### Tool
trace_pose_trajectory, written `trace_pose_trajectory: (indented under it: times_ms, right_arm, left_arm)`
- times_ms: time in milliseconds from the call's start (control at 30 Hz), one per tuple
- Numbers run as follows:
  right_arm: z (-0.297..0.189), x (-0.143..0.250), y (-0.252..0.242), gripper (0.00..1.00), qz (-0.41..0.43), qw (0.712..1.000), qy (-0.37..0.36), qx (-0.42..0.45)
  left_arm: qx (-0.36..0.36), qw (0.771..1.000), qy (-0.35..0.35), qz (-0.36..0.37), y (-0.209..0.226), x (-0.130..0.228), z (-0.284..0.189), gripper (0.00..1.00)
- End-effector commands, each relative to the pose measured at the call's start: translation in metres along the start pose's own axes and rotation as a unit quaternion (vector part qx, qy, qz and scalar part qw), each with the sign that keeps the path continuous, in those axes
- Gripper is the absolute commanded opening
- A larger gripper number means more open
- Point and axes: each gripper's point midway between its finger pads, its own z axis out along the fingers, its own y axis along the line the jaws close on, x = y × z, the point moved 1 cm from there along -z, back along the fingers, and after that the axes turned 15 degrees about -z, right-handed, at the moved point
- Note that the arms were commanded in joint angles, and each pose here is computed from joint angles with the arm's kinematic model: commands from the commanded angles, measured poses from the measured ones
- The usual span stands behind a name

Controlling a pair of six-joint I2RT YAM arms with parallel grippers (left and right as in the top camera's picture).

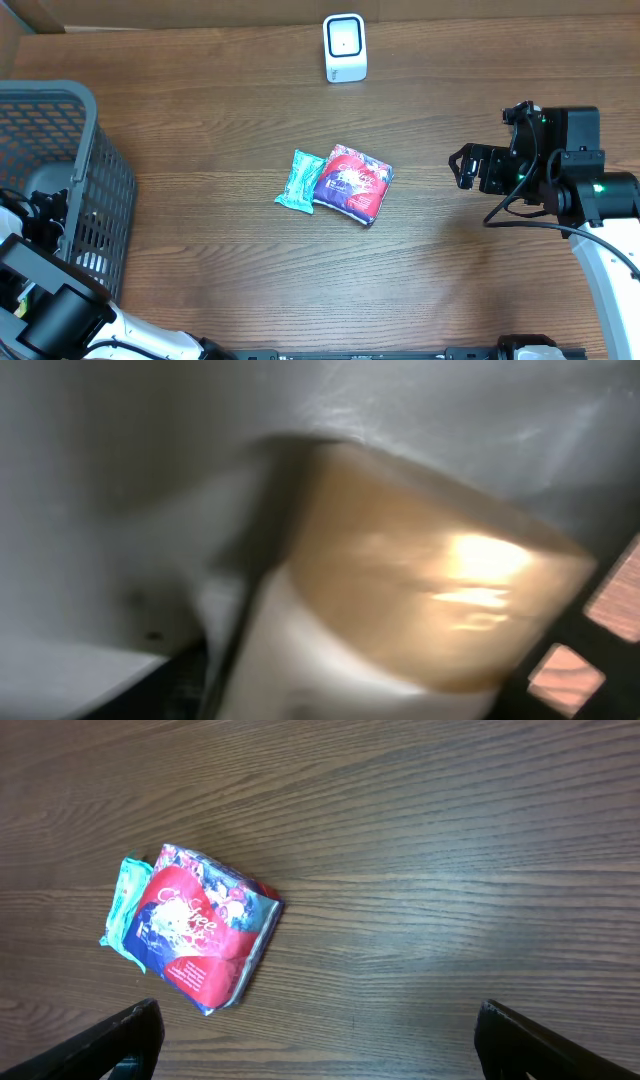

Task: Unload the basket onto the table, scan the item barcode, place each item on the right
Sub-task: 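Reach the left gripper into the basket and grasp the white tube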

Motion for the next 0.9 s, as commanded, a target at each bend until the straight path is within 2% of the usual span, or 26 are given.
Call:
trace_pose_trajectory:
  times_ms: [0,33,100,333,533,733,867]
  right_arm:
    - [-0.004,-0.008,0.003,1.00,-0.007,1.000,-0.012,-0.002]
    - [-0.004,-0.008,0.003,1.00,-0.007,1.000,-0.012,-0.002]
    - [-0.004,-0.009,0.003,1.00,-0.007,1.000,-0.014,-0.002]
    - [-0.005,-0.021,0.009,1.00,-0.016,0.999,-0.039,-0.019]
    - [-0.005,-0.023,0.009,1.00,-0.017,0.999,-0.042,-0.022]
    - [-0.005,-0.024,0.009,1.00,-0.018,0.999,-0.046,-0.022]
    - [-0.005,-0.024,0.009,1.00,-0.018,0.999,-0.045,-0.022]
  left_arm:
    - [-0.019,1.000,0.023,0.004,0.007,0.004,0.015,0.35]
    - [-0.024,0.999,0.022,0.005,0.009,0.004,0.015,0.22]
    - [-0.028,1.000,0.011,-0.007,0.010,-0.002,0.015,0.04]
    - [-0.031,0.996,-0.002,-0.080,0.011,-0.011,0.003,0.04]
    - [-0.030,0.990,-0.040,-0.134,0.002,-0.043,-0.060,0.04]
    - [-0.023,0.989,-0.112,-0.093,-0.042,-0.074,-0.147,0.04]
    - [-0.017,0.975,-0.218,-0.033,-0.097,-0.092,-0.227,0.04]
